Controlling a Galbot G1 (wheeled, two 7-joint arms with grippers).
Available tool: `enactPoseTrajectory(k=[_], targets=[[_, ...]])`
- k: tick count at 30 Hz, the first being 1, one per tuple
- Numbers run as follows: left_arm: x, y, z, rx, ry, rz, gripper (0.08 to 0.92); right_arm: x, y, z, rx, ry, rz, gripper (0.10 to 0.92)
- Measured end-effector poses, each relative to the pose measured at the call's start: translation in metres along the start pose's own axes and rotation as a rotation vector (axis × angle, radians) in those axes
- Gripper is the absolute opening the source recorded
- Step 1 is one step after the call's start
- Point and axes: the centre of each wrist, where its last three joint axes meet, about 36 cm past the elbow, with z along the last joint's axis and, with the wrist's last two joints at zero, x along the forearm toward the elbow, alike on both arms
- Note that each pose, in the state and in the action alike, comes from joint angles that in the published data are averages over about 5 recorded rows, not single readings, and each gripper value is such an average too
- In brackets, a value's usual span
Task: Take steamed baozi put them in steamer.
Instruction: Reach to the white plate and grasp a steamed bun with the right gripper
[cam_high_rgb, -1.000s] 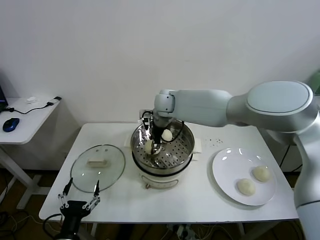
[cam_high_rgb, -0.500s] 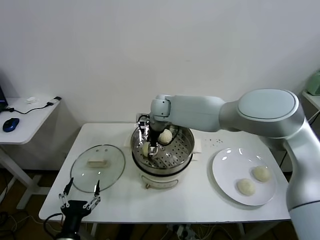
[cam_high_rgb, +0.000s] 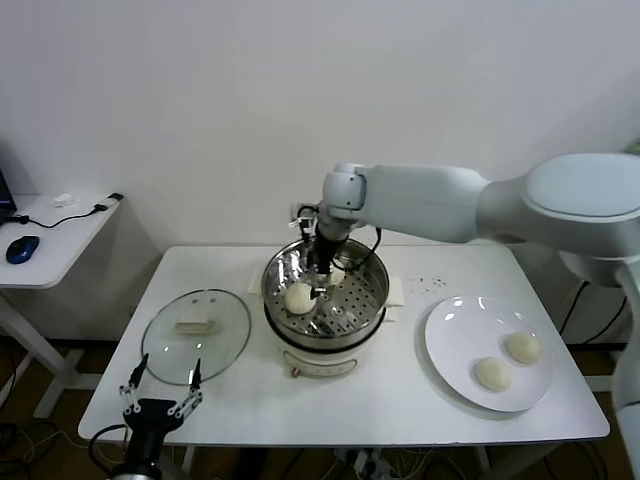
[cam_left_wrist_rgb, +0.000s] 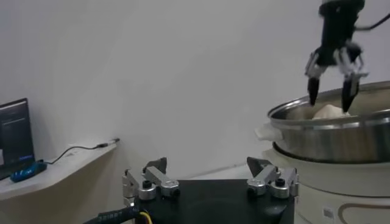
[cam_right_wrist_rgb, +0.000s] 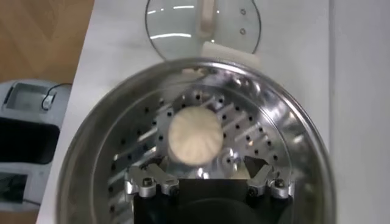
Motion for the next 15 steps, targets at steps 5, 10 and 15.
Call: enactPoseTrajectory(k=[5, 10, 15], targets=[[-0.002, 0.0, -0.001, 0.0, 0.001, -0.005, 0.823, 0.032, 0.014, 0.055, 0.0, 0.019, -0.002, 0.823], [-0.003, 0.0, -0.002, -0.006, 0.005, -0.006, 0.823, 0.045, 0.042, 0.119, -0.018, 0.034, -0.011, 0.823], [-0.004, -0.002, -0.005, -0.009, 0.006, -0.004, 0.823, 0.039, 0.076, 0.184, -0.046, 0.044, -0.017, 0.823]])
